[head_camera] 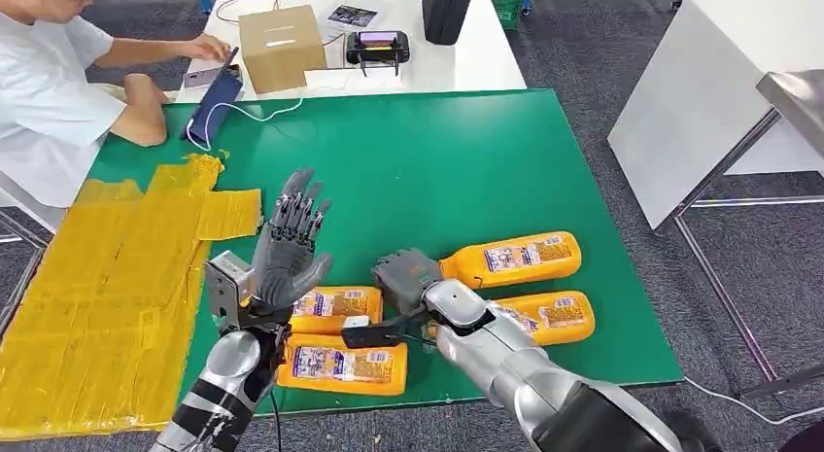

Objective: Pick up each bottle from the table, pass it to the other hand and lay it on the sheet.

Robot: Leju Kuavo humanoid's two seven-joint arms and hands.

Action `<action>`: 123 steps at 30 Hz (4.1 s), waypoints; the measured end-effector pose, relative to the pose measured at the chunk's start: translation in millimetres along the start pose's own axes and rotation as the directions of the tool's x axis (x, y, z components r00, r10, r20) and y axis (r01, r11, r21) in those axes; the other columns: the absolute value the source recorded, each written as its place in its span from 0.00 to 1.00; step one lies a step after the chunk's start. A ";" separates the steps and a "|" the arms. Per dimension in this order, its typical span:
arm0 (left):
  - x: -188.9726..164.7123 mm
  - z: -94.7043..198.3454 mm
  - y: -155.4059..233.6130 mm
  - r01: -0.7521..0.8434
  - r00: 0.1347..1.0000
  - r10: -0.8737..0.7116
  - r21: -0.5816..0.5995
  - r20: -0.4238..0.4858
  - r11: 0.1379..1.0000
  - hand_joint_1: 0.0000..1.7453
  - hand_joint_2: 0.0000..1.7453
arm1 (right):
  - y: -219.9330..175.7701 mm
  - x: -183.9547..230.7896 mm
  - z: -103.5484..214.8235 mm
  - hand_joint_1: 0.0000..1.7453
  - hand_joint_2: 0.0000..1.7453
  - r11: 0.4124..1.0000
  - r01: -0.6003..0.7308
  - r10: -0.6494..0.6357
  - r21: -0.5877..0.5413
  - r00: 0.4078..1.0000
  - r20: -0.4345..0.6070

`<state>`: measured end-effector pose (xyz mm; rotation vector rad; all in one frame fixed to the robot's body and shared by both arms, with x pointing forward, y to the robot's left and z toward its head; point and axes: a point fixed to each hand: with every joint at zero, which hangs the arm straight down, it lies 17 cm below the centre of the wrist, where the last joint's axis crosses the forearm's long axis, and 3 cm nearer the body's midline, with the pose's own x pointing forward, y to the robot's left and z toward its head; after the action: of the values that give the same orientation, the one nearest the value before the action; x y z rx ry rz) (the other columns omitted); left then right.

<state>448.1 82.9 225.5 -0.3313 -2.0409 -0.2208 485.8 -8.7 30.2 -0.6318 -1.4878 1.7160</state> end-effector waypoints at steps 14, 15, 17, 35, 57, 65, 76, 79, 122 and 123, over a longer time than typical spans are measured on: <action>-6.8 6.3 -1.4 0.005 1.000 -0.005 0.000 -0.022 1.000 0.00 1.00 | 3.6 0.6 -3.4 0.00 1.00 0.997 -0.063 0.066 0.044 0.995 -0.079; -8.7 7.5 -1.7 0.010 1.000 -0.010 -0.001 -0.030 1.000 0.00 1.00 | 3.8 1.0 -3.9 0.00 1.00 0.996 -0.067 0.072 0.050 0.993 -0.091; -12.6 10.8 -2.3 0.018 0.999 -0.018 -0.003 -0.044 1.000 0.00 1.00 | 0.6 2.7 -5.8 0.00 1.00 0.997 -0.064 0.069 0.048 0.991 -0.111; -25.0 64.4 44.9 0.128 0.983 -0.111 0.118 -0.143 0.985 0.00 1.00 | -80.7 25.9 1.2 0.00 1.00 0.920 -0.346 0.297 -0.184 0.922 -0.250; -5.6 118.0 96.2 0.207 0.972 -0.167 0.274 -0.162 0.939 0.00 1.00 | -209.0 55.4 153.3 0.00 1.00 0.563 0.259 -0.265 -0.785 0.956 0.125; -0.6 131.8 104.9 0.213 0.972 -0.167 0.315 -0.165 0.925 0.00 1.00 | -214.7 45.0 176.6 0.00 1.00 0.531 0.327 -0.312 -0.781 0.933 0.179; 4.6 115.8 100.8 0.178 0.979 -0.140 0.278 -0.149 0.944 0.00 1.00 | -144.5 42.0 73.4 0.00 1.00 0.868 0.120 -0.157 -0.483 0.987 -0.037; 5.3 107.9 98.6 0.168 0.981 -0.134 0.266 -0.139 0.949 0.00 1.00 | -133.2 40.8 54.5 0.00 1.00 0.897 0.104 -0.137 -0.430 0.990 -0.046; -23.8 68.9 59.7 0.067 0.989 -0.041 0.183 -0.140 0.981 0.00 1.00 | -97.9 113.2 -5.8 0.00 1.00 0.977 0.084 -0.061 -0.197 0.991 0.121; -23.6 68.9 59.9 0.068 0.989 -0.042 0.183 -0.139 0.981 0.00 1.00 | -95.5 113.4 -5.7 0.00 1.00 0.978 0.094 -0.072 -0.185 0.990 0.122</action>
<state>420.9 156.5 173.2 -0.1391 -1.9208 -0.0814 445.5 88.3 134.8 -0.5680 -1.7501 1.5805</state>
